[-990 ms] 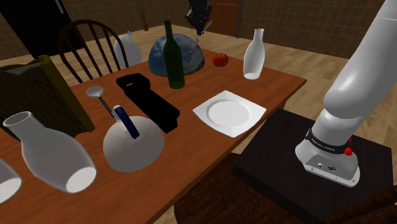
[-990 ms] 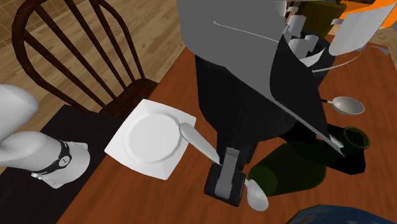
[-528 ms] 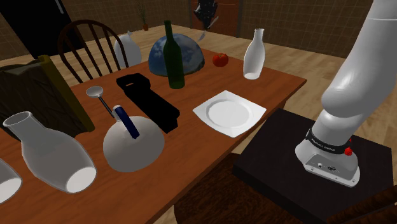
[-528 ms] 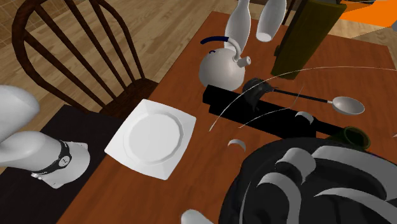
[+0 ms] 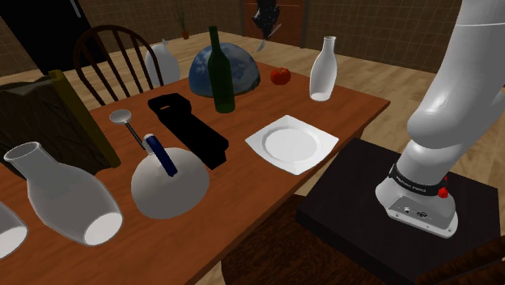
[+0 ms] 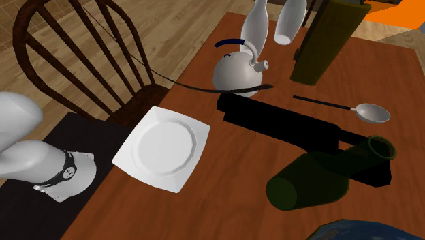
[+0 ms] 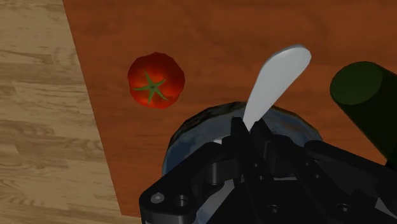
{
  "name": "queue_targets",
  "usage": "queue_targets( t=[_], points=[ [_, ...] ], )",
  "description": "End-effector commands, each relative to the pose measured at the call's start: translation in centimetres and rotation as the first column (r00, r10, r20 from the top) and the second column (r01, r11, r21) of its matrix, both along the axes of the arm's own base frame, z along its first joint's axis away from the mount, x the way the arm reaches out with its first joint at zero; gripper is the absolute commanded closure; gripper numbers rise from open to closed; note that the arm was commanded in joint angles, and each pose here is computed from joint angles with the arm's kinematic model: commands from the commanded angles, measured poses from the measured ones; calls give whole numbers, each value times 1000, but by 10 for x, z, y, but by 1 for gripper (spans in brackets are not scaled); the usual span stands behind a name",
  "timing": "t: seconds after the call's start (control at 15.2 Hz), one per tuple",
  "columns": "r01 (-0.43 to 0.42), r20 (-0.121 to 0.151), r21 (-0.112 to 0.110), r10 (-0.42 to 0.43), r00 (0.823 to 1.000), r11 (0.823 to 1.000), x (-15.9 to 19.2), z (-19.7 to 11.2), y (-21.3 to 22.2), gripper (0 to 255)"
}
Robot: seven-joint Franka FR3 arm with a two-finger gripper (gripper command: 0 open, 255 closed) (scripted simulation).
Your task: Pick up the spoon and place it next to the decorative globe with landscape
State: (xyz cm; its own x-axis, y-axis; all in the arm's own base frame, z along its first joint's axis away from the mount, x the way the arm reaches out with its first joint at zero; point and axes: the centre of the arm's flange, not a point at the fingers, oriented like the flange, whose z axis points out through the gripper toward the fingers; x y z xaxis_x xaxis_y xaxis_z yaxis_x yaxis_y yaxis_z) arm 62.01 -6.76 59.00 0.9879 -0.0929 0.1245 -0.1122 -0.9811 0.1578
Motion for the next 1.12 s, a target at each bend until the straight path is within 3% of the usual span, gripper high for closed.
queue_targets(
  t=[0.0, 1.06],
  points=[
    [0, 0, 0, 0, 1000, 1000, 0, -10, -1, 255],
    [0, 0, 0, 0, 1000, 1000, 0, -94, -1, 255]
  ],
)
